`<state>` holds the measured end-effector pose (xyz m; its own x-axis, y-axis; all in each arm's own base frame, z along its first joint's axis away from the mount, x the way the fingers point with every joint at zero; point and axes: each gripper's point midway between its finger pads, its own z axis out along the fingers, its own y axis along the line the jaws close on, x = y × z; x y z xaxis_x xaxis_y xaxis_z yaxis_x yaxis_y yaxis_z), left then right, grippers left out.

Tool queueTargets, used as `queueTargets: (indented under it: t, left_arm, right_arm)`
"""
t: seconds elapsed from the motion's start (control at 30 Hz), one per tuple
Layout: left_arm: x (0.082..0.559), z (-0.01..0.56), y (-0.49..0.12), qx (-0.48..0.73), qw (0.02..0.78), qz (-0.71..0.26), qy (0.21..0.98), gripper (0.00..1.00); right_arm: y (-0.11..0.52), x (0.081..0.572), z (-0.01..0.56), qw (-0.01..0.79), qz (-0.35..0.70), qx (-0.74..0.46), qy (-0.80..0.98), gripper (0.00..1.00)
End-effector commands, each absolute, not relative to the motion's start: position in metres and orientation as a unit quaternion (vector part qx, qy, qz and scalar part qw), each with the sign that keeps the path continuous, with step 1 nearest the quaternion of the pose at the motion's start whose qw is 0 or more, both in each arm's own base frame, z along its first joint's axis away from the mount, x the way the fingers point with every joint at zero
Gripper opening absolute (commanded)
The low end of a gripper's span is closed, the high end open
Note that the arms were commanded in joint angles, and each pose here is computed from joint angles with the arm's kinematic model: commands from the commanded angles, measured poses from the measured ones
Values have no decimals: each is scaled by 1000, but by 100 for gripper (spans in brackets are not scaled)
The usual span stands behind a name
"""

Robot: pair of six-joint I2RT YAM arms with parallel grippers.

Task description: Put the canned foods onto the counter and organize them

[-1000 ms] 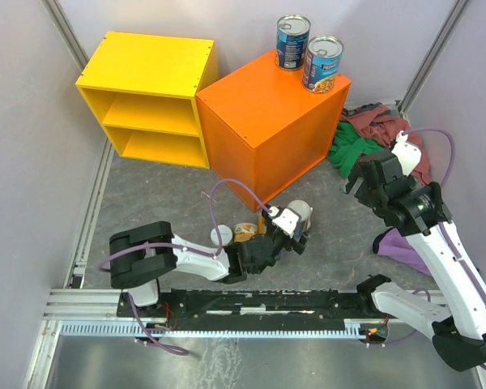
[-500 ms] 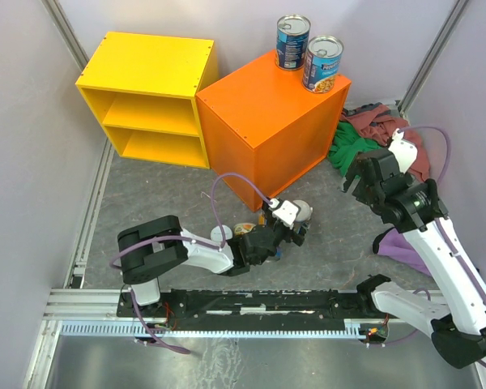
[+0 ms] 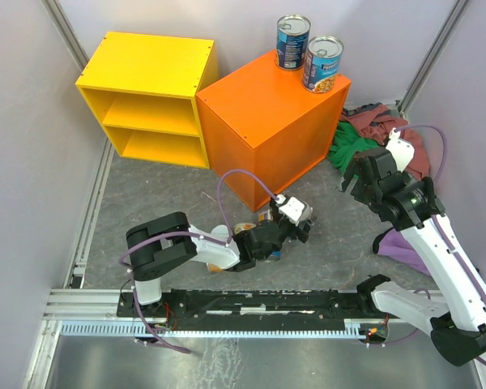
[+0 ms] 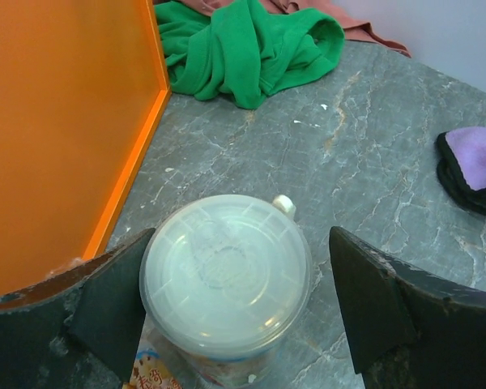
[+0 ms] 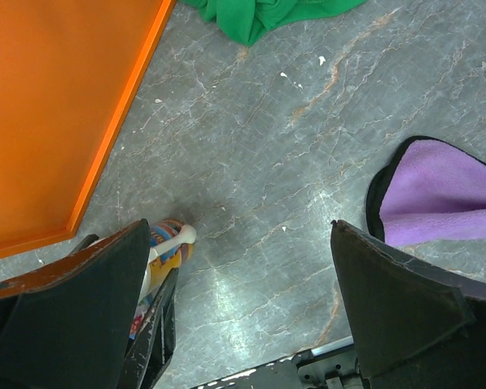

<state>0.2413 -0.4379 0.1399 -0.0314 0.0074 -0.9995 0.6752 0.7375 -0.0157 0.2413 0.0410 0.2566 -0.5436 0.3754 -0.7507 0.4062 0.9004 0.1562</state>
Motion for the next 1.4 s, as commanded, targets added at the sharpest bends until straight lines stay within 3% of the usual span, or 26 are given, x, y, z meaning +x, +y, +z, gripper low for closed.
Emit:
queueTargets:
  t: [0.0,0.1,0.13,0.2,0.23,0.4,0.47,0.97,1.37]
  left_arm:
    - [244,164,-455,247,662,-287,646,88]
    - [242,164,-458,256,661,-290,643,79]
    - [241,165,-459,258,660,-294,641,67]
    - [239,167,-460,261,656,-301,641,31]
    - [238,169,-461,261,655,-304,641,23]
    - [233,176,-464,273,644,-312,643,14]
    - [229,182,-466,280,640,-318,641,5]
    - [191,275,-466,315,640,-329,618,3]
    - [175,377,-428,286,690,-307,590,3]
  right_arm:
    - [39,242,261,433,-16,222,874,99]
    - [38,240,262,432,-18,222,874,99]
    - [37,239,262,432,-19,222,874,99]
    - [35,237,262,433,-22,222,873,99]
    - [34,236,263,434,-23,223,873,99]
    - [29,231,262,435,-29,225,871,99]
    - [29,230,260,434,-29,227,871,99]
    - [18,220,255,440,-36,244,863,99]
    - [28,230,254,445,-14,245,861,98]
